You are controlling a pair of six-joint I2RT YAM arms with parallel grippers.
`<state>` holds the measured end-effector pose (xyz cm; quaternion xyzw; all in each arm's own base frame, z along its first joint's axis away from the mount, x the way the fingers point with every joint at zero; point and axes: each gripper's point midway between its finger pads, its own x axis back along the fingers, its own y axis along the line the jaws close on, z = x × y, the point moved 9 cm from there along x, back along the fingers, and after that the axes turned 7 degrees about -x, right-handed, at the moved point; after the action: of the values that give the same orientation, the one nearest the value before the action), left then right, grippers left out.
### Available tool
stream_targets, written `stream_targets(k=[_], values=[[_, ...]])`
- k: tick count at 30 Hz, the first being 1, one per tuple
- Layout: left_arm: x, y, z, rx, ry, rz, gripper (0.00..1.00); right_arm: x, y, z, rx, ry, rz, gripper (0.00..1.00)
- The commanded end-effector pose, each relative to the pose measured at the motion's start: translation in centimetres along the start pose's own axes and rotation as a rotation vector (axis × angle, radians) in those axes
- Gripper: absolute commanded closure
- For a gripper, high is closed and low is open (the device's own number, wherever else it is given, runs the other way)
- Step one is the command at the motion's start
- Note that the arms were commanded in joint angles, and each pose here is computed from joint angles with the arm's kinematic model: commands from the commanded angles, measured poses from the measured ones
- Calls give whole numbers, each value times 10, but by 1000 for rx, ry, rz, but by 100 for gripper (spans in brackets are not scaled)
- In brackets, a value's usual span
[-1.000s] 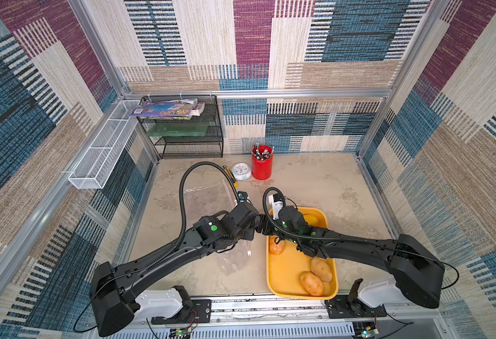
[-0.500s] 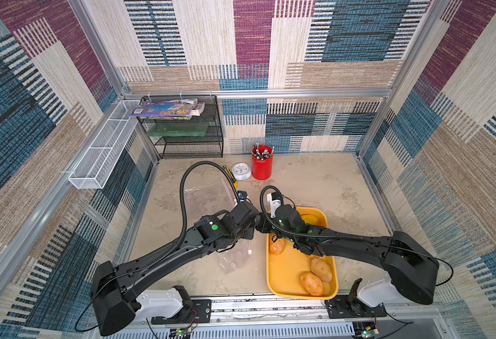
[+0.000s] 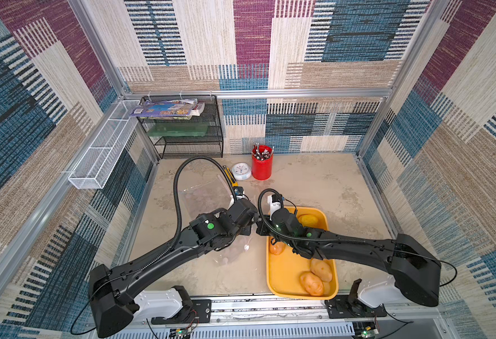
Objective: Put the potatoes into a zipper bag and zip it
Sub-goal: Open the zipper of the food storage bag at the center of the board.
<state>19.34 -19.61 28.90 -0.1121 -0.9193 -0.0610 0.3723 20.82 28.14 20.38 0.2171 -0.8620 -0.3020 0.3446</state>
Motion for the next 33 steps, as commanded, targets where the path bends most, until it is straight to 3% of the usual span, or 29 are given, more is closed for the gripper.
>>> stream_targets(k=[1,5,21,25,33], values=[[8,13,-1,-57,-14,-97,100,12,-20,0,11,-95,157,100],[14,12,-5,-74,-30,-82,100,27,-26,0,23,-149,224,100],[33,9,-19,-87,-96,-59,100,27,-20,19,118,-107,253,97],[35,6,-20,-93,-128,-4,100,29,-20,19,123,-95,262,97],[40,6,-24,-55,-109,18,100,35,-17,19,133,-86,220,89]])
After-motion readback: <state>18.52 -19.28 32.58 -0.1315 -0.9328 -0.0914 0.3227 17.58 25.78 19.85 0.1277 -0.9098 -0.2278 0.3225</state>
